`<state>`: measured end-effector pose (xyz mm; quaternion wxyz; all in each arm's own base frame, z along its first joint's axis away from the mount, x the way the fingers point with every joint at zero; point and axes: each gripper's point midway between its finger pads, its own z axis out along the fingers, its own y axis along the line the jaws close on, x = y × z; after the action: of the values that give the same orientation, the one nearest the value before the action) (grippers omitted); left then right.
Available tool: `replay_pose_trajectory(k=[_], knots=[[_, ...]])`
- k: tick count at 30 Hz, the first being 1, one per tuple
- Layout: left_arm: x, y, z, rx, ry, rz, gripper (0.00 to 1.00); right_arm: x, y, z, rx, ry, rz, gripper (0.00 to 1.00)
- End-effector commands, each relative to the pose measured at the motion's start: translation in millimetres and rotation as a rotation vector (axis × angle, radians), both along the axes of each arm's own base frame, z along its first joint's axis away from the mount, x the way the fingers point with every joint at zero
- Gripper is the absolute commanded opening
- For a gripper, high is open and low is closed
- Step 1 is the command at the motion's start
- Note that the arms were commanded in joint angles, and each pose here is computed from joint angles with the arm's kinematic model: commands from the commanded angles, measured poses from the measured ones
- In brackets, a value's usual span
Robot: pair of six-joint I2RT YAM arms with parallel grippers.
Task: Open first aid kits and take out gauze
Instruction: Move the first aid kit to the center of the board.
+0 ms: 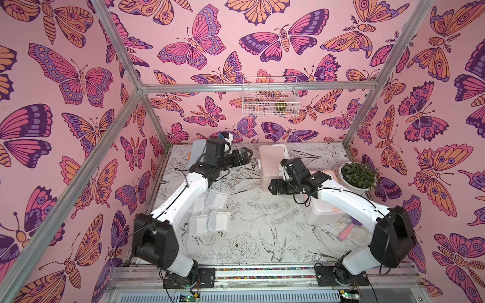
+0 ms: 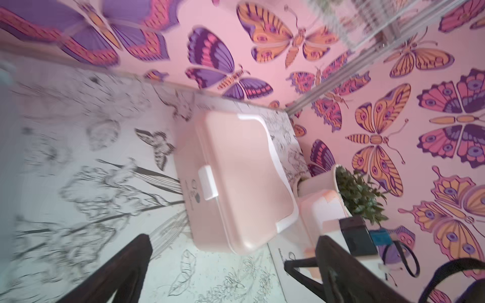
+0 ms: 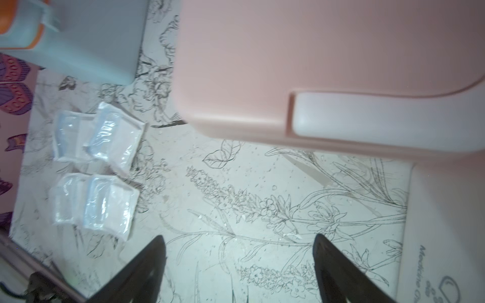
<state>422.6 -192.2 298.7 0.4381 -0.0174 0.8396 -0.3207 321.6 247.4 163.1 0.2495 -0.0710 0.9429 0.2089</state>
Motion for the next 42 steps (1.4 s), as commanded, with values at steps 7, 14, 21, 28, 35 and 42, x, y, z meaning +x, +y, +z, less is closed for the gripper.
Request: replay_pose_trajectory(k=[7, 14, 21, 28, 35, 42], knots=[[34, 177, -57, 0.192, 0.185, 0.428, 1.00, -23, 27, 1, 0.043, 0.017, 0.112, 0.91], [79, 215, -93, 0.175, 0.299, 0.413, 1.00, -30, 24, 0, 0.036, 0.024, 0.129, 0.91], [110, 206, -133, 0.166, 0.431, 0.287, 1.00, -33, 19, 2, 0.025, 0.020, 0.124, 0.92], [106, 140, -146, 0.222, 0.441, 0.108, 0.99, -26, 19, 1, 0.005, 0.020, 0.100, 0.91], [98, 88, -151, 0.299, 0.426, 0.000, 0.94, -20, 16, 1, -0.014, 0.015, 0.073, 0.90], [85, 36, -162, 0.372, 0.420, -0.127, 0.93, 0, -3, -3, -0.056, -0.007, -0.042, 0.86]])
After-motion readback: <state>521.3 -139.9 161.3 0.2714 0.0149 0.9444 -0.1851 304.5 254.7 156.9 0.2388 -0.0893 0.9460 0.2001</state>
